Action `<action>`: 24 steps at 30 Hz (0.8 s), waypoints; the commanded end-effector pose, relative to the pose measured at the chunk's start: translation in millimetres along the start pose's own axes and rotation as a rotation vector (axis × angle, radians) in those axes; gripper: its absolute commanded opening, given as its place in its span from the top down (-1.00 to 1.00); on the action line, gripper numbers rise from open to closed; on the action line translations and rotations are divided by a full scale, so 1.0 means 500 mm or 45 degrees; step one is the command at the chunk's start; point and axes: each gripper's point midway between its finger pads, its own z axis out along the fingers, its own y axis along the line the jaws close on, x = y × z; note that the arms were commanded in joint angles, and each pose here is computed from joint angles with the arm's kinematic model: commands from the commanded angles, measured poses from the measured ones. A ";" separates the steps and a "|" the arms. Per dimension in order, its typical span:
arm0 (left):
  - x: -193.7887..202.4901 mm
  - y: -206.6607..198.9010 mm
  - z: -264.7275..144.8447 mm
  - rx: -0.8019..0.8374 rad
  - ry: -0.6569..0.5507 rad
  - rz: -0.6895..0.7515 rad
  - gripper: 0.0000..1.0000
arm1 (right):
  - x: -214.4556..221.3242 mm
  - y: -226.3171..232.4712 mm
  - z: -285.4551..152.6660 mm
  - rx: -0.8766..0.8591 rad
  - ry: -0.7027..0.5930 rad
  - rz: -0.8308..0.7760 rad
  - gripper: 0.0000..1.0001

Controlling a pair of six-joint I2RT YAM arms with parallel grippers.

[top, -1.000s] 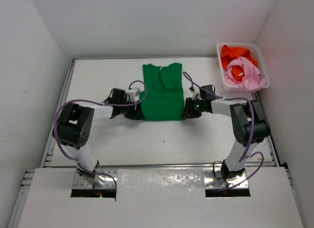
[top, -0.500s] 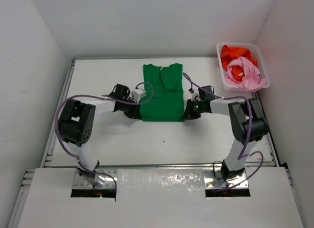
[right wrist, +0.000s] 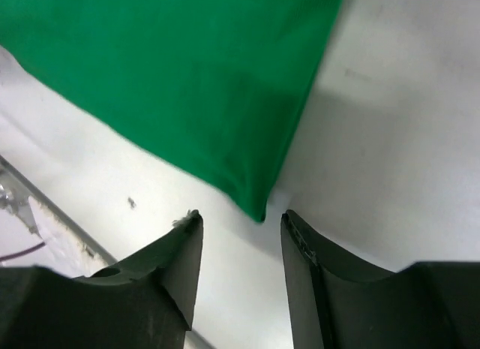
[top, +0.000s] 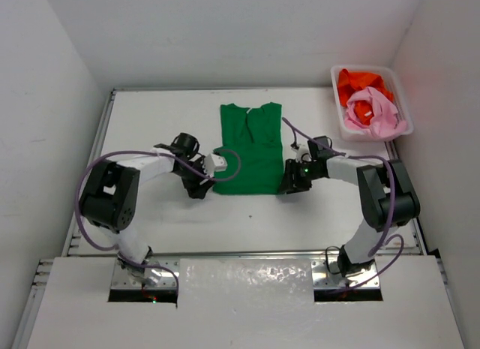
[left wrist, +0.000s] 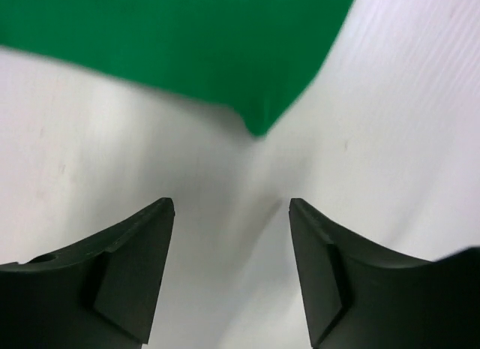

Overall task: Fold and stack the t-shirts
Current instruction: Grab one side of the 2/3 rectangular tshirt with both arms

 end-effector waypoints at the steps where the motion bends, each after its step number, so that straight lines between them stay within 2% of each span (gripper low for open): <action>1: 0.028 0.035 -0.055 -0.145 0.075 0.264 -0.24 | 0.024 -0.008 -0.027 0.060 0.050 -0.020 0.09; 2: 0.011 0.050 -0.079 -0.210 0.063 0.415 -0.28 | 0.023 -0.005 -0.032 0.062 0.041 -0.001 0.09; 5: -0.046 0.014 -0.078 -0.232 -0.014 0.754 -0.30 | 0.027 -0.002 -0.032 0.067 0.040 0.080 0.09; 6: -0.061 0.006 -0.076 -0.313 -0.035 0.843 -0.32 | 0.031 -0.003 -0.029 0.070 0.043 0.100 0.09; 7: -0.088 -0.030 -0.057 -0.313 -0.061 0.969 -0.34 | 0.023 0.000 -0.023 0.057 0.016 0.119 0.08; 10: -0.114 -0.062 -0.024 -0.329 -0.120 1.107 -0.37 | 0.026 0.001 -0.003 0.035 0.015 0.157 0.09; 14: -0.115 -0.045 0.028 -0.316 -0.085 1.064 -0.37 | 0.011 0.004 0.011 0.005 -0.004 0.191 0.14; 20: -0.095 -0.011 0.061 -0.354 0.008 1.068 -0.36 | -0.014 0.009 0.024 -0.018 -0.021 0.207 0.24; 24: -0.094 -0.011 0.071 -0.349 0.015 1.062 -0.18 | -0.013 0.002 0.029 -0.003 -0.019 0.213 0.42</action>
